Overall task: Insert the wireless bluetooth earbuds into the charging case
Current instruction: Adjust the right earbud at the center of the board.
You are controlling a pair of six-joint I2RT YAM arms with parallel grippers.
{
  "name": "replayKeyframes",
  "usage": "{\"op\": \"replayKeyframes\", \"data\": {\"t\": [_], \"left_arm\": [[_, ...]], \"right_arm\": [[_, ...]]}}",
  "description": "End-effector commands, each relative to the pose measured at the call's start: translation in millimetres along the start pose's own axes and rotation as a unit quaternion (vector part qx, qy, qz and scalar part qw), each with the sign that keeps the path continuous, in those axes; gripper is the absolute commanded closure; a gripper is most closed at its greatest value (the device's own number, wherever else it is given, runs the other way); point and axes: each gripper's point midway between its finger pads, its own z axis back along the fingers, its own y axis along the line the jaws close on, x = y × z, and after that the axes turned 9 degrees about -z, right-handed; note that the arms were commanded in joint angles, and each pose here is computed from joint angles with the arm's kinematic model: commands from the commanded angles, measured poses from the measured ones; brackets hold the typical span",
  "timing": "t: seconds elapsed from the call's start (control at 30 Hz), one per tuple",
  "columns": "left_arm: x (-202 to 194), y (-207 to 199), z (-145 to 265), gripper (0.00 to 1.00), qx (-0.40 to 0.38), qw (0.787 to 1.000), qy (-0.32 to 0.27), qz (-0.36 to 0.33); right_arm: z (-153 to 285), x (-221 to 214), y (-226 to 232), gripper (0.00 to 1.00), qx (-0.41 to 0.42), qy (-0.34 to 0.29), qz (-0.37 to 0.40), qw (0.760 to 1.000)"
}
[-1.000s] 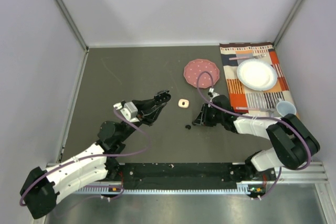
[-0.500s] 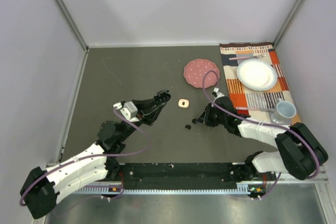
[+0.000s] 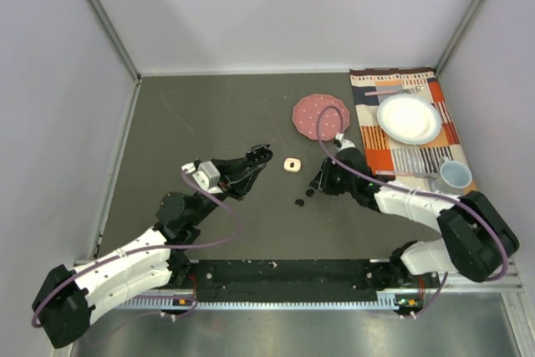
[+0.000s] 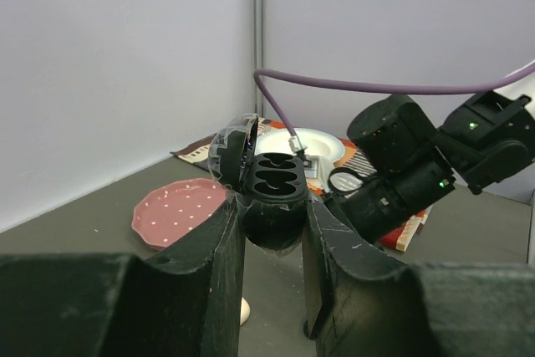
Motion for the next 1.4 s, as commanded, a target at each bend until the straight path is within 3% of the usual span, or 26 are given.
{"op": "replayKeyframes", "data": {"t": [0.0,0.47,1.37], "left_arm": [[17.7,5.5,-1.6,1.00,0.013,0.999,-0.030,-0.002],[17.3,8.4,-1.7,1.00,0.019,0.999,-0.026,-0.008],[12.4,6.8,-3.1,1.00,0.016,1.000,-0.021,0.000]], "right_arm": [[-12.4,17.9,21.9,0.74,0.015,-0.007,0.042,0.999],[-33.1,0.3,9.5,0.78,-0.002,0.035,0.038,0.999],[-4.2,-18.4,-6.2,0.78,-0.010,0.026,-0.002,1.000]]}}
